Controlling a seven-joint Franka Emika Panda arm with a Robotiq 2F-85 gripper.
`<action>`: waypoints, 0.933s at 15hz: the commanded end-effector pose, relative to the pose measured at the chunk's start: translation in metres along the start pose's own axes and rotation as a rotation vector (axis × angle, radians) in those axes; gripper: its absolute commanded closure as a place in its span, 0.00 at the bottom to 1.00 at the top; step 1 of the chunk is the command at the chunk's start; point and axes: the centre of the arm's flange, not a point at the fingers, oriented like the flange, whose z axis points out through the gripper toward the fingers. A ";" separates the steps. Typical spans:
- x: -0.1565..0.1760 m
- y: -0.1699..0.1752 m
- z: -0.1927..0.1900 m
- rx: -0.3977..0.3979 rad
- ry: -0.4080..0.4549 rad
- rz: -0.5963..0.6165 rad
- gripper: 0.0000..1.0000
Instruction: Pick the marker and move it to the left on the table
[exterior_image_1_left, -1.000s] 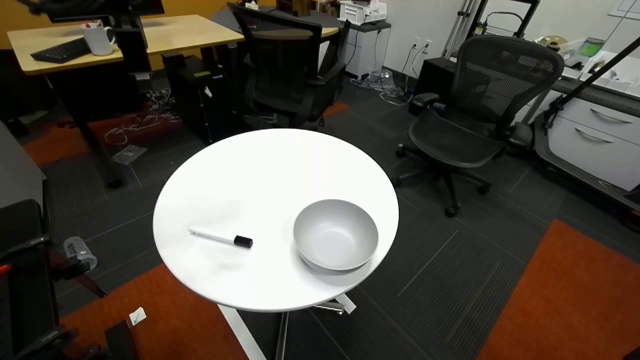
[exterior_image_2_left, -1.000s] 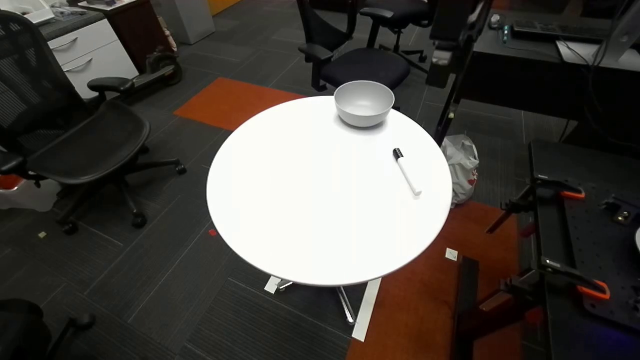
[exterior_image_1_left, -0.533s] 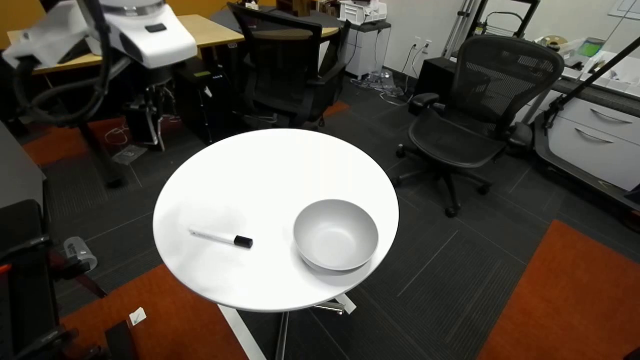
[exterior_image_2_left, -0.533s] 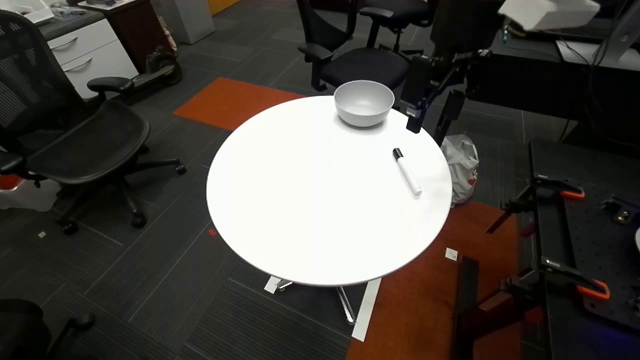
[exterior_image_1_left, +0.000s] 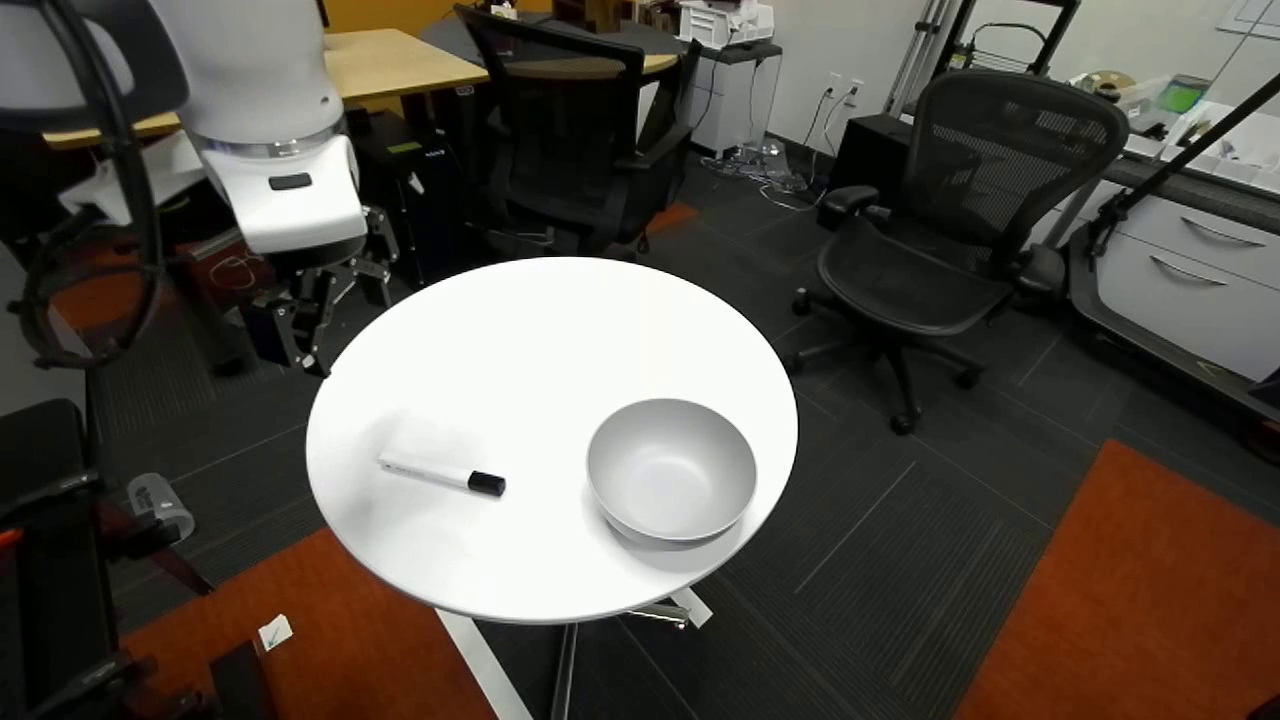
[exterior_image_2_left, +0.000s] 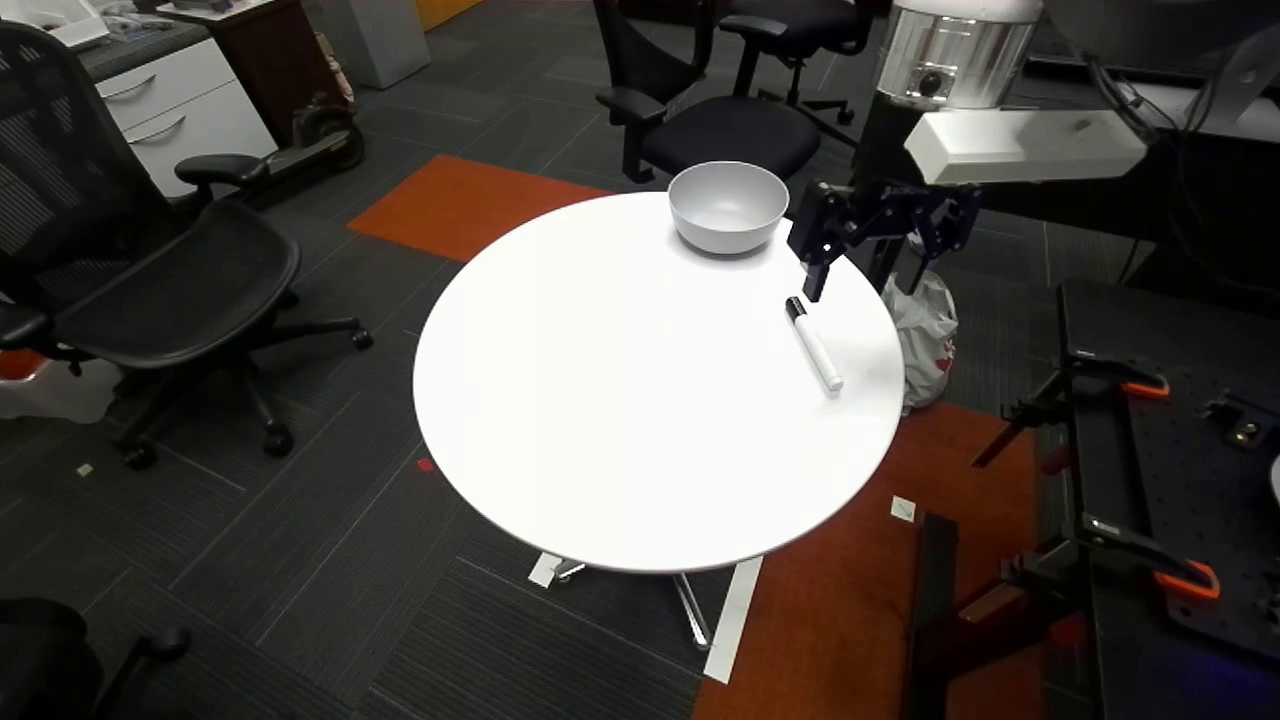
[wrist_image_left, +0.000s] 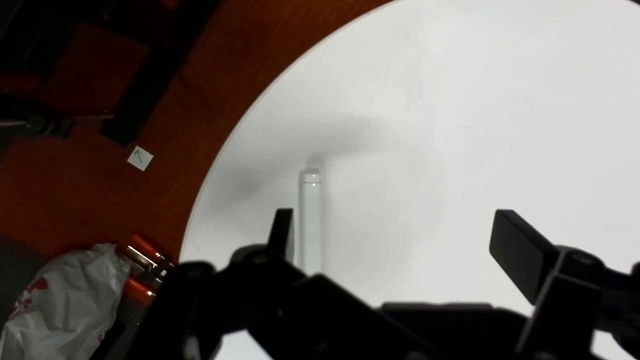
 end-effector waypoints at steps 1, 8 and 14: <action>0.000 0.000 0.001 -0.002 -0.001 0.005 0.00; 0.018 -0.013 0.007 -0.086 0.115 0.200 0.00; 0.047 -0.019 0.031 -0.168 0.202 0.339 0.00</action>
